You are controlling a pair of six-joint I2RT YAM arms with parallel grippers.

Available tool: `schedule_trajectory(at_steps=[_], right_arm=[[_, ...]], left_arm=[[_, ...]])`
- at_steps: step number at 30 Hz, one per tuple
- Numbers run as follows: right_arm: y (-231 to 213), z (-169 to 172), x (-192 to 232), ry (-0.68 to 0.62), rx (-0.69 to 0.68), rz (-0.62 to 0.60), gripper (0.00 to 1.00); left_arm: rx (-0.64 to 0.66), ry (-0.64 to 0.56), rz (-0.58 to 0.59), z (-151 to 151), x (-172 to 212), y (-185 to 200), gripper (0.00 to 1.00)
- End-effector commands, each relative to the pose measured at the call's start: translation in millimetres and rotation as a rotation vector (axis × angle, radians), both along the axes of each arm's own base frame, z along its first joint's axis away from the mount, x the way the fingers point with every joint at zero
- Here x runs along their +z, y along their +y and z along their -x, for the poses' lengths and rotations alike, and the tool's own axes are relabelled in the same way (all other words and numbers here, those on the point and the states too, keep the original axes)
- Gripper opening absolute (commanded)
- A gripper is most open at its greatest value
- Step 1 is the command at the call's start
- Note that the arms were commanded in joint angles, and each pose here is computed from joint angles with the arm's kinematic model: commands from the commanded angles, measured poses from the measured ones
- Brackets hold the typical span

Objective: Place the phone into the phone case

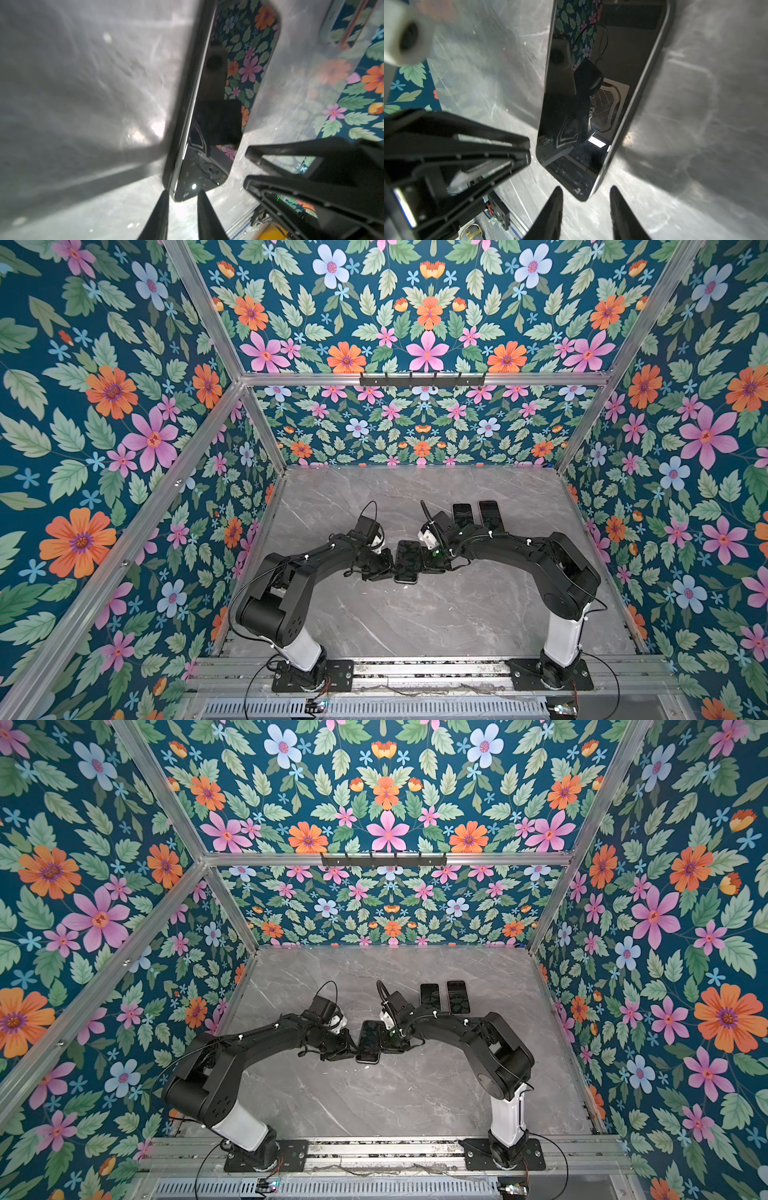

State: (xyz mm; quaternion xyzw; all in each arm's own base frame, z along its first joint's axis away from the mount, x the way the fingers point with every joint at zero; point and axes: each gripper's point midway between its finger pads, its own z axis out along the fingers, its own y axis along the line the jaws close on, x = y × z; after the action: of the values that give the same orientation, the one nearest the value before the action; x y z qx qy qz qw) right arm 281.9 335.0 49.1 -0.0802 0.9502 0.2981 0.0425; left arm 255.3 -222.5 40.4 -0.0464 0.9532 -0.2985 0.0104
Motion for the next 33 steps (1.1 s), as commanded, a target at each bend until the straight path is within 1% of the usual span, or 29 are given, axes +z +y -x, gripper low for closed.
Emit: schedule_trajectory(at_steps=[1, 9, 16, 29, 33], right_arm=[[-3.4, -2.8, -0.3, 0.002, -0.029, 0.022, 0.4], [-1.2, -3.3, 0.8, 0.0, -0.025, 0.011, 0.4], [0.3, -3.1, 1.4, -0.001, -0.022, 0.002, 0.4], [10.2, 2.9, -0.9, 0.021, -0.007, -0.039, 0.4], [15.7, 6.3, -2.9, 0.026, 0.004, -0.042, 0.39]], left_arm=[[0.0, 0.02, -0.018, 3.3, -1.4, -0.9, 0.26], [-0.033, 0.016, -0.082, 1.9, -8.6, -0.3, 0.23], [-0.037, 0.021, -0.096, 5.1, -12.8, 1.6, 0.22], [-0.047, 0.032, -0.127, 5.8, -23.6, 4.7, 0.08], [-0.047, 0.039, -0.131, 7.2, -28.2, 5.4, 0.07]])
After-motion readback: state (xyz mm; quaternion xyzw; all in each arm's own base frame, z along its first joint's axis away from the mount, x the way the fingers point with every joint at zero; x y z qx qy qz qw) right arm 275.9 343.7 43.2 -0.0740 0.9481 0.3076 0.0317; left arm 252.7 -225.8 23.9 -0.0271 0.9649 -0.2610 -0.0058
